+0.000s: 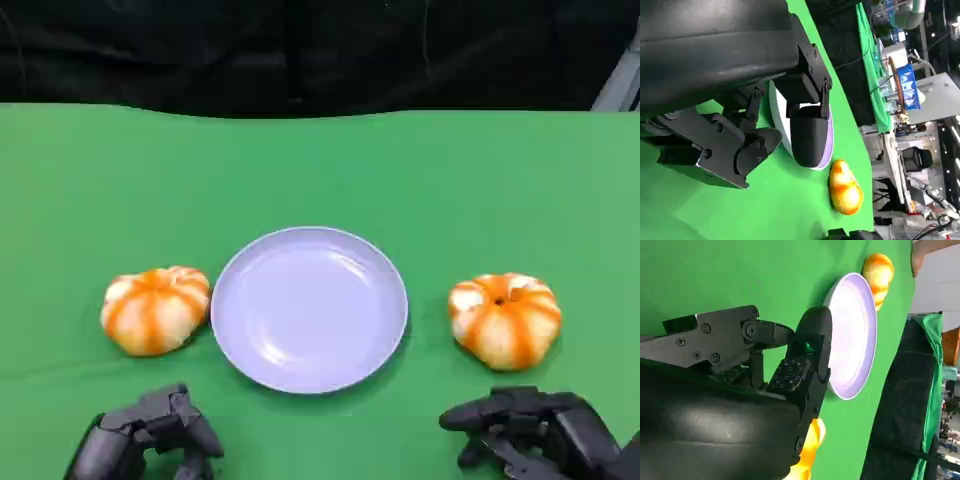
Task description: Grasp the bread from the table and place it into the plate.
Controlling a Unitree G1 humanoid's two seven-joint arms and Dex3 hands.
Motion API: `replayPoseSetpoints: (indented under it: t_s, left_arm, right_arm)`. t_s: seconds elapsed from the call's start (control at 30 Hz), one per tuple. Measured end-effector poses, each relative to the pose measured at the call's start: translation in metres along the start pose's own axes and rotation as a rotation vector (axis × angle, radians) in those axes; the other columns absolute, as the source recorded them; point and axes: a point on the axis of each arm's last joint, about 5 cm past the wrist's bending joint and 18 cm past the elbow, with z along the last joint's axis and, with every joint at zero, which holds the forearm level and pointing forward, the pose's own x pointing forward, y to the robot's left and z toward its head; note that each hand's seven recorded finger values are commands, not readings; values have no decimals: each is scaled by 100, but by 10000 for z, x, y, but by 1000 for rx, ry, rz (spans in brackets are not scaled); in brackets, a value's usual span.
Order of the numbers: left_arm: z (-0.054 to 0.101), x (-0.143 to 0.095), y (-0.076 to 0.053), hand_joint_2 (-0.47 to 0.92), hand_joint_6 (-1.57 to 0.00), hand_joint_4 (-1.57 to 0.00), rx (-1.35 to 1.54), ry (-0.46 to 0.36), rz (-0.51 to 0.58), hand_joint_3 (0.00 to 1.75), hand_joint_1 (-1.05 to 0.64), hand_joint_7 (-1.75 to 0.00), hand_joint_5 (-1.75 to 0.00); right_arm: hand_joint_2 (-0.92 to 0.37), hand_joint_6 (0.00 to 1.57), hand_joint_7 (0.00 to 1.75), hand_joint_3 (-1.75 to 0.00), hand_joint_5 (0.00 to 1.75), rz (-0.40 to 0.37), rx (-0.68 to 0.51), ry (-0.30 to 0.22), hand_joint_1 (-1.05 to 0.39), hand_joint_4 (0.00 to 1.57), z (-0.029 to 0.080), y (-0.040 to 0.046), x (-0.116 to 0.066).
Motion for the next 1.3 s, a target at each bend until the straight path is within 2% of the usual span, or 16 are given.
replayPoseSetpoints:
  t_s: [0.3, 0.47, 0.53, 0.57, 0.6, 0.63, 0.7, 0.77, 0.9, 1.13, 1.23, 1.3]
  left_arm:
    - [17, 26, 15, 72, -82, -81, 2, -8, 21, 89, 7, -129, -155]
    - [22, 42, 28, 78, -81, -82, 4, -12, 37, 78, 7, -126, -150]
    - [26, 58, 33, 84, -82, -77, 5, -17, 46, 64, 5, -96, -131]
    - [28, 70, 35, 85, -83, -77, 5, -21, 48, 61, 5, -91, -128]
    - [29, 81, 39, 87, -85, -76, 5, -24, 51, 54, 1, -76, -114]
    - [29, 88, 43, 90, -90, -79, 5, -26, 55, 42, -3, -48, -90]
    - [28, 86, 51, 92, -94, -84, 9, -28, 72, 35, -8, -22, -62]
    - [28, 83, 64, 92, -91, -90, 10, -30, 86, 31, -10, -5, -32]
    - [32, 85, 92, 92, -83, -90, -13, -44, 108, 26, -15, 0, -13]
    - [25, 97, 141, 92, -72, -88, -82, -47, 126, 24, -29, 0, -7]
    - [44, 113, 166, 92, -68, -84, -90, -59, 134, 23, -38, 0, -3]
    - [55, 122, 180, 92, -60, -75, -92, -64, 138, 22, -45, 0, -2]
  right_arm:
    - [-92, 110, 33, -39, 119, -1, -5, -6, -4, 78, 5, -1, 8]
    - [-92, 110, 34, -40, 119, 1, -7, -11, -3, 78, 13, -5, 32]
    - [-92, 109, 34, -40, 119, 2, -7, -12, -3, 78, 15, -7, 41]
    - [-92, 109, 34, -41, 119, 2, -7, -12, -3, 78, 14, -7, 44]
    - [-92, 109, 34, -41, 119, 3, -6, -10, -3, 78, 11, -7, 45]
    - [-92, 109, 34, -40, 119, 3, -6, -8, -4, 78, 8, -7, 45]
    - [-92, 109, 34, -40, 119, 3, -5, -4, -5, 78, 1, -6, 43]
    - [-92, 109, 34, -39, 119, 2, -4, 0, -5, 78, -6, -6, 39]
    - [-92, 109, 34, -39, 119, 1, -4, 0, -4, 78, -7, -6, 42]
    - [-92, 109, 35, -39, 120, 2, -3, 2, -5, 78, -11, -6, 45]
    - [-92, 108, 35, -39, 120, 2, -4, 1, -5, 78, -10, -7, 46]
    - [-92, 108, 35, -39, 120, 2, -4, -1, -5, 78, -9, -7, 47]
